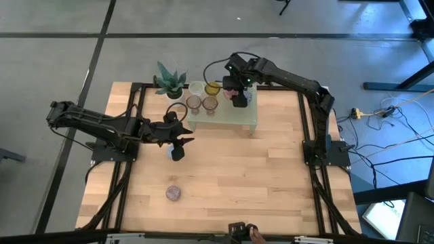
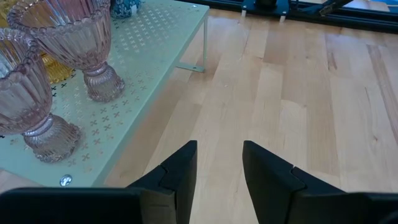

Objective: Pick & Place candle stick holders
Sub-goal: Put the pink scented candle on the shelf

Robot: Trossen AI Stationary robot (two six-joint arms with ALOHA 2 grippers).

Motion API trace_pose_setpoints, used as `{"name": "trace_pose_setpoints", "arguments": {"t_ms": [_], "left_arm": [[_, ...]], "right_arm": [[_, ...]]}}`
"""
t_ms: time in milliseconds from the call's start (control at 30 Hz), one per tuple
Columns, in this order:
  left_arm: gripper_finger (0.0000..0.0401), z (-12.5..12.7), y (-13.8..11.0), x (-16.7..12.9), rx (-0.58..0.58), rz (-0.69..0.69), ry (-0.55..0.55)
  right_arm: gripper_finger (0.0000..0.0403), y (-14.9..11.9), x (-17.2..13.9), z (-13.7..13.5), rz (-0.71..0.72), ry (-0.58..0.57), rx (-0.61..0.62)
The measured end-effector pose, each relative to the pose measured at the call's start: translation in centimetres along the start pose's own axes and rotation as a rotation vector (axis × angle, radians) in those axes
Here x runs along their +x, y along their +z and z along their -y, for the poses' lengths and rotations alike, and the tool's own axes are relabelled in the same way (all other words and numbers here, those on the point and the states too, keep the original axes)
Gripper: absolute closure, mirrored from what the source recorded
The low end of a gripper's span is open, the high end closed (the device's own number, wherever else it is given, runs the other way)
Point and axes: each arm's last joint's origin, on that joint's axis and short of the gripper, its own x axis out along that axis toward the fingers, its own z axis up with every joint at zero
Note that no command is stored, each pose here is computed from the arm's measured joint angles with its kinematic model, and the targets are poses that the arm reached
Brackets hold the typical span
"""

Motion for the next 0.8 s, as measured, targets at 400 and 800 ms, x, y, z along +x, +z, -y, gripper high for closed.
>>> {"name": "trace_pose_setpoints", "arguments": {"t_ms": [400,800], "left_arm": [[0.0276,0.0,0.0,0.0,0.000,0.000,0.000],[0.0276,0.0,0.0,0.0,0.000,0.000,0.000]], "right_arm": [[0.0084,0.1,1.0,0.2,0.000,0.019,0.010],[0.0083,0.0,1.3,0.4,0.002,0.014,0.010]]}}
